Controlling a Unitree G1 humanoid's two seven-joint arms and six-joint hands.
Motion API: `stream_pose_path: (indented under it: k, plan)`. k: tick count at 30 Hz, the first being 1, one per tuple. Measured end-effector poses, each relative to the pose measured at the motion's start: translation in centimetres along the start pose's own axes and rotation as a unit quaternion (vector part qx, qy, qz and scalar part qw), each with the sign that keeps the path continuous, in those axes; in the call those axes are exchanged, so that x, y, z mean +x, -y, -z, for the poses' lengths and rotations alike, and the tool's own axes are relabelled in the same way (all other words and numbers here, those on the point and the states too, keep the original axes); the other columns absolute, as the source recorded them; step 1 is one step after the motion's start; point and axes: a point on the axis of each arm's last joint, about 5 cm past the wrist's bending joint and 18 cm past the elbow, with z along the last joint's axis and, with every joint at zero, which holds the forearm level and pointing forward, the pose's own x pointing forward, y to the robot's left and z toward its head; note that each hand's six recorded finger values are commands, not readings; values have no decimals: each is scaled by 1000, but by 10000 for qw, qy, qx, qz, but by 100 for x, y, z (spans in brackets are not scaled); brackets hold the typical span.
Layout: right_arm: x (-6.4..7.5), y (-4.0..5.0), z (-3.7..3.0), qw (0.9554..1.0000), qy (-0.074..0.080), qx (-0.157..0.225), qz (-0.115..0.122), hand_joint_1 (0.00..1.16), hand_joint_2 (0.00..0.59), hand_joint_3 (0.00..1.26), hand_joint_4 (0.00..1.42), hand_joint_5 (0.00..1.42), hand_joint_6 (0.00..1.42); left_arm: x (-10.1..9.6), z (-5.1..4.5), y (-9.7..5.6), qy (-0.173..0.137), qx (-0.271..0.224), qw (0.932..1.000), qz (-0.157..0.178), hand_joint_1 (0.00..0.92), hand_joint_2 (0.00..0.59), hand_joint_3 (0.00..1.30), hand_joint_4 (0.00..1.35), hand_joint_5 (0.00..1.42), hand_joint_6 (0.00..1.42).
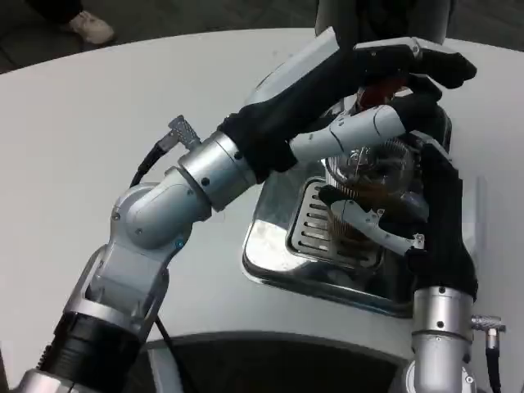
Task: Grasp the cup under the faucet to collect the drink, then remove the cup.
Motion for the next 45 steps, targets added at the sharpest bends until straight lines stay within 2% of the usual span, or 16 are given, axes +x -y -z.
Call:
stream_pose_path:
  k: [6,10,13,15,18,23,30,35,39,45]
  plan:
    - [4,9,4,10000,-2,-10,29,961,166,679,743,822,710,-4,-7,4,-6,-7,10000,-1,0,125,378,309,341,212]
    - [6,13,4,10000,4,-17,43,961,166,697,748,828,718,-3,-13,5,-27,-39,10000,-9,0,127,366,247,308,211]
    - [1,18,6,10000,8,-25,46,961,166,710,757,843,733,2,-11,25,-46,-225,9997,-61,0,124,338,173,263,204]
    - [-8,23,7,10000,9,-26,52,961,166,711,757,844,737,-1,1,39,-57,-522,9985,-121,0,134,315,117,220,174]
    - [-22,27,6,10000,13,-26,49,961,166,713,757,854,741,-14,34,68,-87,-1098,9936,-256,0,134,223,52,160,122]
    - [-40,33,5,10000,30,-38,39,961,166,718,766,863,746,-16,64,79,-102,-1748,9839,-353,0,129,100,4,117,70]
    - [-67,57,-1,9999,67,-93,46,965,158,721,776,872,772,-25,110,98,-68,-2604,9643,-475,0,123,7,0,100,35]
    - [-78,76,-23,9999,107,-77,58,966,157,726,776,883,775,-33,110,110,33,-2794,9587,-524,0,121,2,0,95,30]
    - [-86,96,-53,9998,173,-49,59,967,151,740,776,885,789,-64,95,123,160,-2844,9570,-559,0,106,27,1,99,35]
    - [-102,122,-96,9996,256,-18,68,967,149,750,786,897,802,-123,51,123,292,-2671,9615,-578,0,104,52,19,112,41]
